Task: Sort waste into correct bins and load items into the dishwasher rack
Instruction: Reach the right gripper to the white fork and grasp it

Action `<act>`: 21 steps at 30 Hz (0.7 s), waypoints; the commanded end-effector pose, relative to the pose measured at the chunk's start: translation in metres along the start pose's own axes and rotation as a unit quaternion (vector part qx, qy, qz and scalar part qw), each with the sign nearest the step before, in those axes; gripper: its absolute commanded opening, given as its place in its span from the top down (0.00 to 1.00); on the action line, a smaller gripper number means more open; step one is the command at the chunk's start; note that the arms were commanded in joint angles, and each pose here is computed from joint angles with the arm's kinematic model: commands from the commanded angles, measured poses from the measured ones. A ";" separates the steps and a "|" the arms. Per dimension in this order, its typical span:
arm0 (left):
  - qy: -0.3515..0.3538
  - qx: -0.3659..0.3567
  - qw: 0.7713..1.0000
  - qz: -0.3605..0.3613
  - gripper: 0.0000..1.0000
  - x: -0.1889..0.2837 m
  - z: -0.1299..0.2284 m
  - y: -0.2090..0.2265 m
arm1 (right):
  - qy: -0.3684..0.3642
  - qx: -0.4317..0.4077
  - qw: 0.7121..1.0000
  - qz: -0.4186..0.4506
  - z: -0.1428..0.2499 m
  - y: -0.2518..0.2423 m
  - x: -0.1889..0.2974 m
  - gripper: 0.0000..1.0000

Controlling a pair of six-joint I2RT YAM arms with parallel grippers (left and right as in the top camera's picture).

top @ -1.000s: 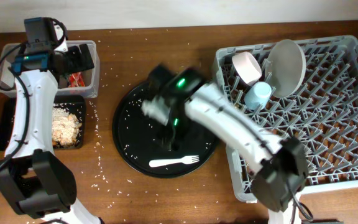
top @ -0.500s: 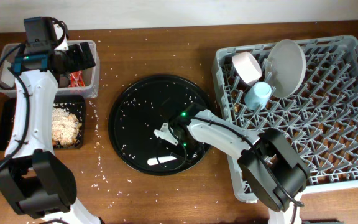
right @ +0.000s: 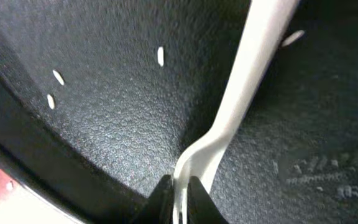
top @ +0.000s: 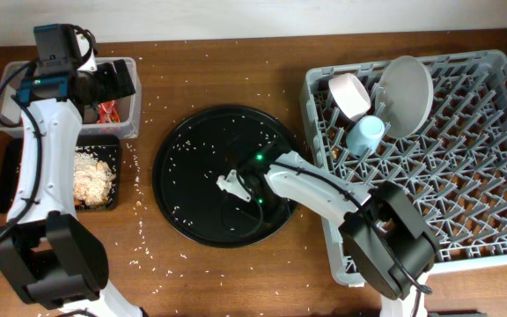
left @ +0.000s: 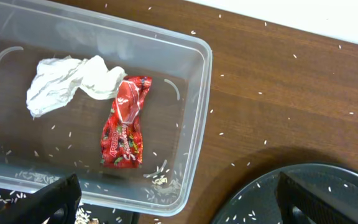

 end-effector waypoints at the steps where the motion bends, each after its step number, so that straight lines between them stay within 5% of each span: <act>1: 0.002 0.006 1.000 0.004 0.01 -0.001 0.000 0.001 | -0.025 -0.025 0.999 0.022 -0.014 -0.017 0.035 0.95; 3: 0.002 0.006 1.000 0.004 0.01 -0.001 0.000 0.001 | -0.042 -0.034 0.998 0.031 -0.020 -0.029 0.061 0.96; 4: 0.002 0.006 1.000 0.004 0.01 -0.001 0.000 0.001 | -0.048 -0.039 0.997 0.035 -0.020 -0.033 0.068 0.87; 5: 0.002 0.006 1.000 0.004 0.01 -0.001 0.000 0.001 | -0.051 -0.044 0.997 0.037 -0.019 -0.038 0.069 0.66; 7: 0.002 0.006 1.000 0.004 0.01 -0.001 0.000 0.001 | -0.057 -0.045 0.997 0.023 -0.019 -0.037 0.058 0.39; 8: 0.002 0.006 1.000 0.004 0.01 -0.001 0.000 0.001 | -0.055 -0.040 0.997 0.023 -0.021 -0.036 0.049 0.37; 11: 0.002 0.006 1.000 0.004 0.01 -0.001 0.000 0.001 | -0.038 -0.017 0.999 0.015 -0.029 -0.030 0.009 0.39; 13: 0.002 0.006 1.000 0.004 0.01 -0.001 0.000 0.001 | -0.029 -0.013 0.999 0.020 -0.031 -0.030 -0.001 0.65; 14: 0.002 0.006 1.000 0.004 0.01 -0.001 0.000 0.001 | -0.032 -0.013 0.999 0.021 -0.032 -0.031 -0.001 0.69; 21: 0.007 0.006 1.000 0.002 0.01 -0.001 0.002 0.001 | -0.021 -0.014 1.000 0.015 -0.028 -0.029 -0.010 0.66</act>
Point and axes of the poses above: each gripper's point midway between its finger pads, its own x axis back along the fingers, its own y axis along the line the jaws close on, z = x × y, the point moved 7 cm from there along x, back along the fingers, and after that the axes turned 9 degrees about x, right-handed, at the moved point
